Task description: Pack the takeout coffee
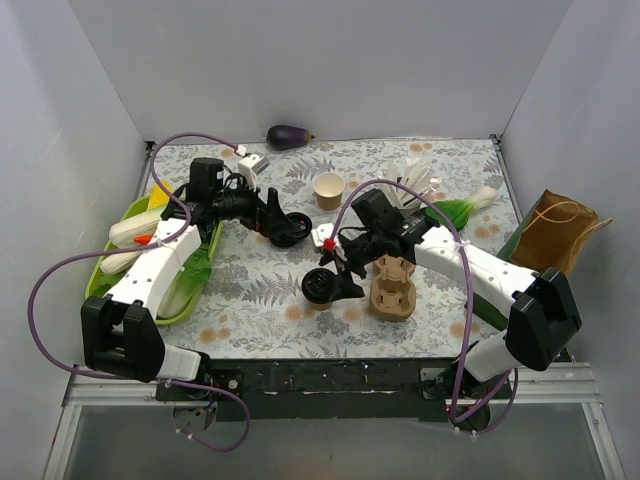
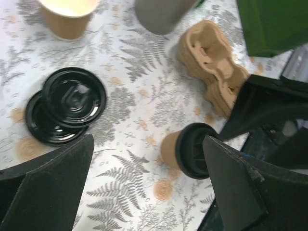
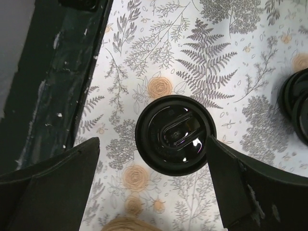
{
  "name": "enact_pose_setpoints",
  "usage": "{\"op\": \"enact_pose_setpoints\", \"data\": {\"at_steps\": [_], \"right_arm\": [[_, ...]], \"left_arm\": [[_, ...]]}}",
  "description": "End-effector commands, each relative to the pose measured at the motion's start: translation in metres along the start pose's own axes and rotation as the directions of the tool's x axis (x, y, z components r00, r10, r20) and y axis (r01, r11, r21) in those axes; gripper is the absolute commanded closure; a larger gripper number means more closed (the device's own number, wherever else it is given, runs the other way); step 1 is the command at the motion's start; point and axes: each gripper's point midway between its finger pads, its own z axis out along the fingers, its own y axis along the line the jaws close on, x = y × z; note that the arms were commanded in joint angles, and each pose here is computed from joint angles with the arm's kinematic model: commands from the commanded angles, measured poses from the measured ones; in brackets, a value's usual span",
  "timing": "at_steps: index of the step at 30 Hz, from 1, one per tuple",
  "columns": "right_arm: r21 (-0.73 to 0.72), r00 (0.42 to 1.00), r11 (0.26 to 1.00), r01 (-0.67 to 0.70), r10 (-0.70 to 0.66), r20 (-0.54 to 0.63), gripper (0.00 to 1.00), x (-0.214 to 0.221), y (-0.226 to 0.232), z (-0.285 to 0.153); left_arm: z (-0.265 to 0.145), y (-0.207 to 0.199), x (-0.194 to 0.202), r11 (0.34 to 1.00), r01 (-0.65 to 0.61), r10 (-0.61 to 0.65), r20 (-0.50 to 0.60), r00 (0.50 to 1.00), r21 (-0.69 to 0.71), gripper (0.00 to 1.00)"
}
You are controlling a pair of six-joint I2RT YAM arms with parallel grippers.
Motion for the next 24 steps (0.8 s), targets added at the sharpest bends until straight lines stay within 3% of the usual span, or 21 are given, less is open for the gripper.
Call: {"op": "enact_pose_setpoints", "data": {"at_steps": [1,17,24], "right_arm": [[0.03,0.982,0.984,0.176,-0.173,-0.077,0.02,0.01,-0.01,0.001],[-0.018,0.975,0.986,0.165,-0.165,-0.15,0.03,0.024,-0.024,0.032],[-0.017,0.973,0.986,0.165,-0.166,-0.158,0.13,0.024,-0.029,0.038]], "left_arm": [[-0.021,0.013,-0.018,0.99,-0.063,0.069,0.046,0.997,-0.13,0.02],[-0.051,0.015,0.016,0.984,0.044,-0.026,0.106,0.994,-0.173,0.02],[-0.054,0.018,0.019,0.982,0.073,-0.052,0.12,0.991,-0.175,0.02]]}}
